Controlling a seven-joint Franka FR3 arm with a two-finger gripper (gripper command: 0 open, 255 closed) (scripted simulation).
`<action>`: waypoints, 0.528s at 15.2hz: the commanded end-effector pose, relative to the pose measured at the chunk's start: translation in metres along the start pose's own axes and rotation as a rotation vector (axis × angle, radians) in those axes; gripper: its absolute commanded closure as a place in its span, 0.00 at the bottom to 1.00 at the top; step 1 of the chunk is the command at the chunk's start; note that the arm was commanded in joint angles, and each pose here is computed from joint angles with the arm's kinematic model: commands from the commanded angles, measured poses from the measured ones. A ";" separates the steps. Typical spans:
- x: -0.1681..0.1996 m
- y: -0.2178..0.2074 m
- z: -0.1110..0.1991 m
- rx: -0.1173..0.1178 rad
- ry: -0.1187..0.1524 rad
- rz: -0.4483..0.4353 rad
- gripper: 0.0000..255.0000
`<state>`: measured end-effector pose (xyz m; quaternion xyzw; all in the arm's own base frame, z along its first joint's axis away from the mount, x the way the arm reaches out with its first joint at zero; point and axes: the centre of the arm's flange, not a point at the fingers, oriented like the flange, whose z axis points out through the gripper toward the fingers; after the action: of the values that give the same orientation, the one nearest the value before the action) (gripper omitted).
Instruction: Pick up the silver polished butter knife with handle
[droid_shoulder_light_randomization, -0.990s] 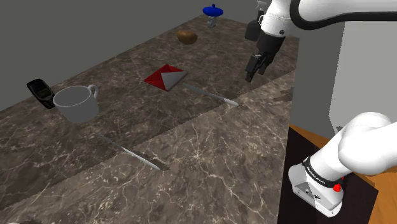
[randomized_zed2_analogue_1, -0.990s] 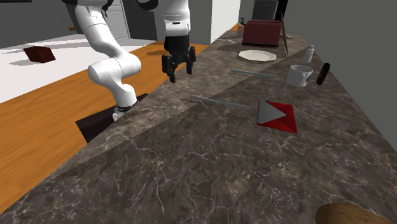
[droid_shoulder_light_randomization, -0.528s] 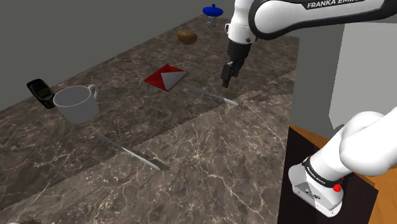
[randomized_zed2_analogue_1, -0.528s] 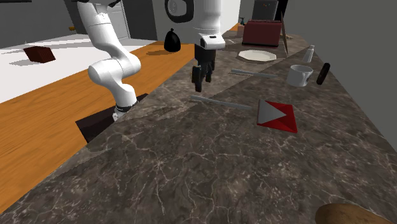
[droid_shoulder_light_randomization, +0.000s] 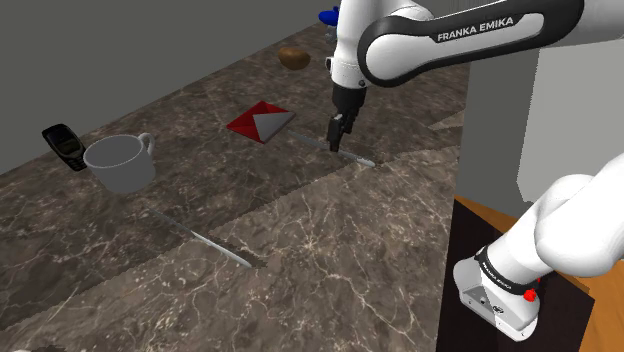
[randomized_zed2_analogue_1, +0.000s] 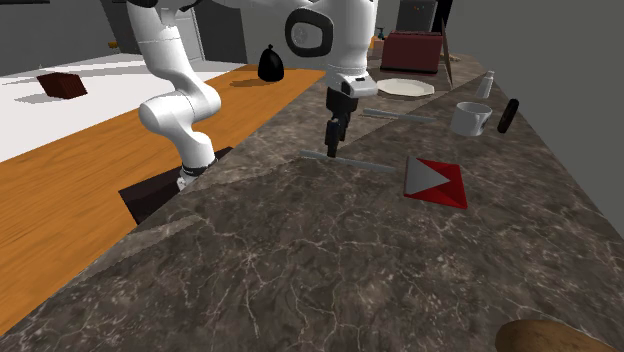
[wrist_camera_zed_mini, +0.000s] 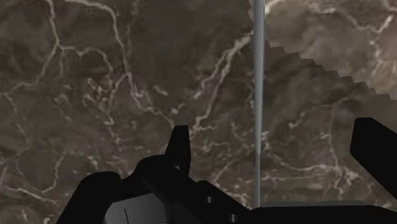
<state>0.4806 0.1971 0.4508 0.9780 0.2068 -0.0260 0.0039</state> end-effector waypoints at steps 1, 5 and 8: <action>0.001 -0.001 0.010 0.000 0.000 -0.001 0.00; 0.001 0.000 0.017 0.000 0.000 -0.001 1.00; 0.001 0.000 0.017 0.000 0.000 -0.001 1.00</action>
<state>0.4805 0.1972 0.4334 0.9779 0.2073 -0.0258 0.0039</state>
